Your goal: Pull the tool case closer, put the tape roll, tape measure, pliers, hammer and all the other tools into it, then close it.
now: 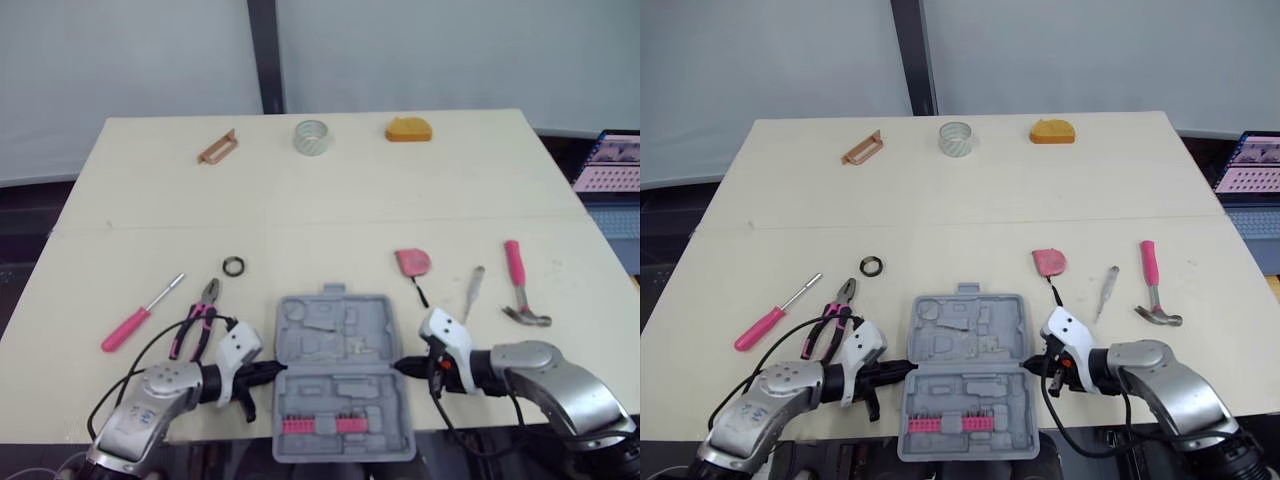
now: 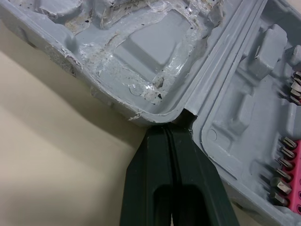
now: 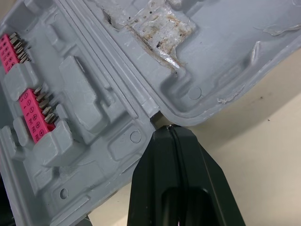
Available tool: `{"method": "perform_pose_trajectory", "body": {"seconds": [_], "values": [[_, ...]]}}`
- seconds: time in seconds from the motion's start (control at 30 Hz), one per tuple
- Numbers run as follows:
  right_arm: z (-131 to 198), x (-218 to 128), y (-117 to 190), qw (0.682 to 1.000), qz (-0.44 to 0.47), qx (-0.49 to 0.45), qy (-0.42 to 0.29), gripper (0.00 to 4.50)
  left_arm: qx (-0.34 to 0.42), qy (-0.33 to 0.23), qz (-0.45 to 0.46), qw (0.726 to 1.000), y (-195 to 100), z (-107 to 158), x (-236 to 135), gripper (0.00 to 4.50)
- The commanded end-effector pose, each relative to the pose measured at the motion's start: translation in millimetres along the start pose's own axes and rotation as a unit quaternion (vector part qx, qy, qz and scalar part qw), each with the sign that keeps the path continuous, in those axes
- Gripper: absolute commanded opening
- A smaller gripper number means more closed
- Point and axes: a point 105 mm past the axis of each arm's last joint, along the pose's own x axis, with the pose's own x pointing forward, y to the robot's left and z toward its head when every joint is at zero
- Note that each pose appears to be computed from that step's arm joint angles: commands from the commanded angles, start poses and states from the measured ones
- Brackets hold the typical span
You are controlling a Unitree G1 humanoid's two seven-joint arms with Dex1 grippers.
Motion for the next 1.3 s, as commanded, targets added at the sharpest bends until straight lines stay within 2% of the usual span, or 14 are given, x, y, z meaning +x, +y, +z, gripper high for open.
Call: {"method": "perform_pose_trajectory", "body": {"seconds": [0.03,0.77,1.03,1.13,1.3], "values": [[9,-3,8,1.000,0.009,-0.012,-0.017,0.00,-0.002,-0.005,-0.010,1.000,-7,2,-1,0.05],[3,-4,5,1.000,0.001,-0.004,-0.014,0.00,-0.007,-0.001,-0.001,1.000,-8,-2,-6,0.05],[-4,-20,-14,0.999,-0.038,-0.004,-0.006,0.00,-0.002,0.003,0.039,0.999,11,0,-27,0.05],[-3,-31,-21,0.999,-0.052,-0.011,-0.011,0.00,0.003,-0.014,0.054,0.998,18,8,-42,0.05],[5,-49,-17,0.998,-0.052,-0.022,-0.039,0.00,0.028,-0.090,0.055,0.994,13,39,-73,0.05]]}}
